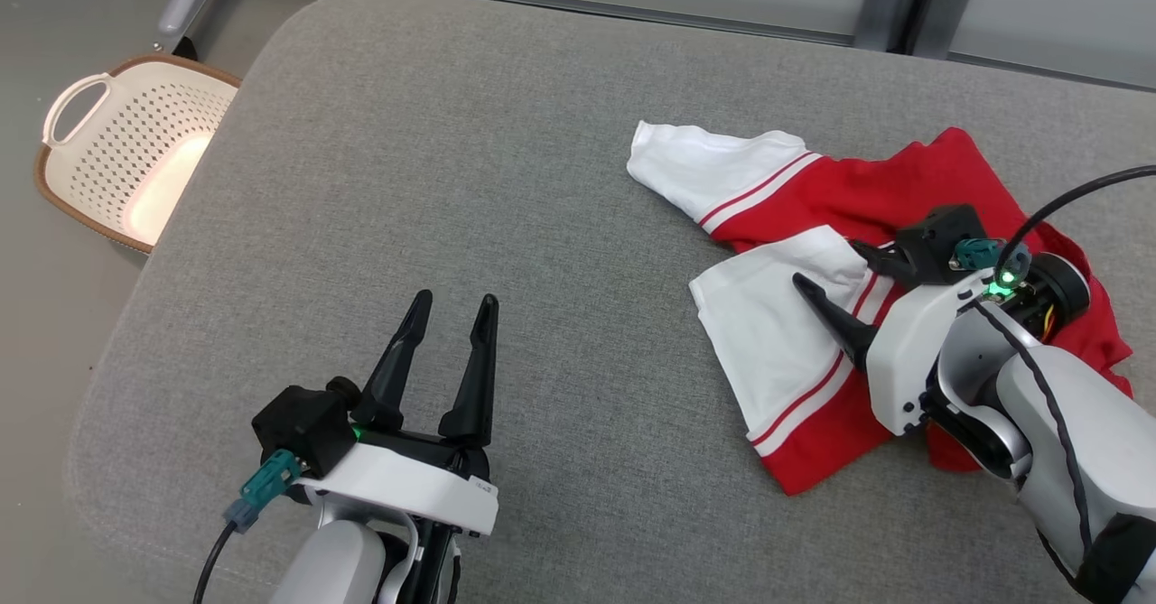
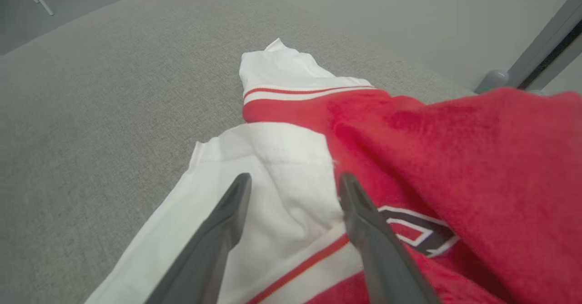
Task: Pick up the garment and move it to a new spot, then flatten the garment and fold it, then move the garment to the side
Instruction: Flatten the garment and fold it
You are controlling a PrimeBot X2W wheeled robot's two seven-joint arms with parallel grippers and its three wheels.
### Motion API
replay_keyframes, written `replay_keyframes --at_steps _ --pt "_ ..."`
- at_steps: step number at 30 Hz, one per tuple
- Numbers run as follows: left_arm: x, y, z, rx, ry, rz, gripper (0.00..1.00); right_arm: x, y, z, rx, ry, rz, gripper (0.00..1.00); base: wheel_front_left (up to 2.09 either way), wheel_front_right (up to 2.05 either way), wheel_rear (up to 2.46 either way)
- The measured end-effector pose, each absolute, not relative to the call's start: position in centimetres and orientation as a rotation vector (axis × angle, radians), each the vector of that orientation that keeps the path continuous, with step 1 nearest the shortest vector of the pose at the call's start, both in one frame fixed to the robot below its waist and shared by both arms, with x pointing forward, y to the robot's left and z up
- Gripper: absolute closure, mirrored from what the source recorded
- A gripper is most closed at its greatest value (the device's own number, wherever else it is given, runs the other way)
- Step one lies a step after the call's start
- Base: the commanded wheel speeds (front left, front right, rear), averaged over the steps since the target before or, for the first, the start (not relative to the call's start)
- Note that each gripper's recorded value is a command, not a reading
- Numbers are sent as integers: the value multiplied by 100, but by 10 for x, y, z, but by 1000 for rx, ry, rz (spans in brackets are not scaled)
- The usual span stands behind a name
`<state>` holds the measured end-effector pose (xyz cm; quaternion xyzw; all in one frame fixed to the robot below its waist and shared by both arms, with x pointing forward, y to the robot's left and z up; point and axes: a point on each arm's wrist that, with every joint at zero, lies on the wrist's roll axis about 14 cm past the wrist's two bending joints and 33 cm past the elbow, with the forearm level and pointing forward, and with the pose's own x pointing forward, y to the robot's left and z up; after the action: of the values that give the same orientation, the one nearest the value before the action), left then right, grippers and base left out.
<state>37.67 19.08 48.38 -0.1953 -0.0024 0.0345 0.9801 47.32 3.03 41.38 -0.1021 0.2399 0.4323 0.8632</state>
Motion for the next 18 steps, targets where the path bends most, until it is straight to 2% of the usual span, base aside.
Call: replay_keyframes --at_steps 1,12,18 --pt "376 193 484 -391 -5 77 0 472 31 412 -217 513 912 100 0 0 0" --pt "372 202 483 -403 -6 108 0 481 47 444 -127 422 934 100 0 0 0" --pt "369 207 491 -402 -32 116 0 513 71 520 -79 169 925 100 0 0 0"
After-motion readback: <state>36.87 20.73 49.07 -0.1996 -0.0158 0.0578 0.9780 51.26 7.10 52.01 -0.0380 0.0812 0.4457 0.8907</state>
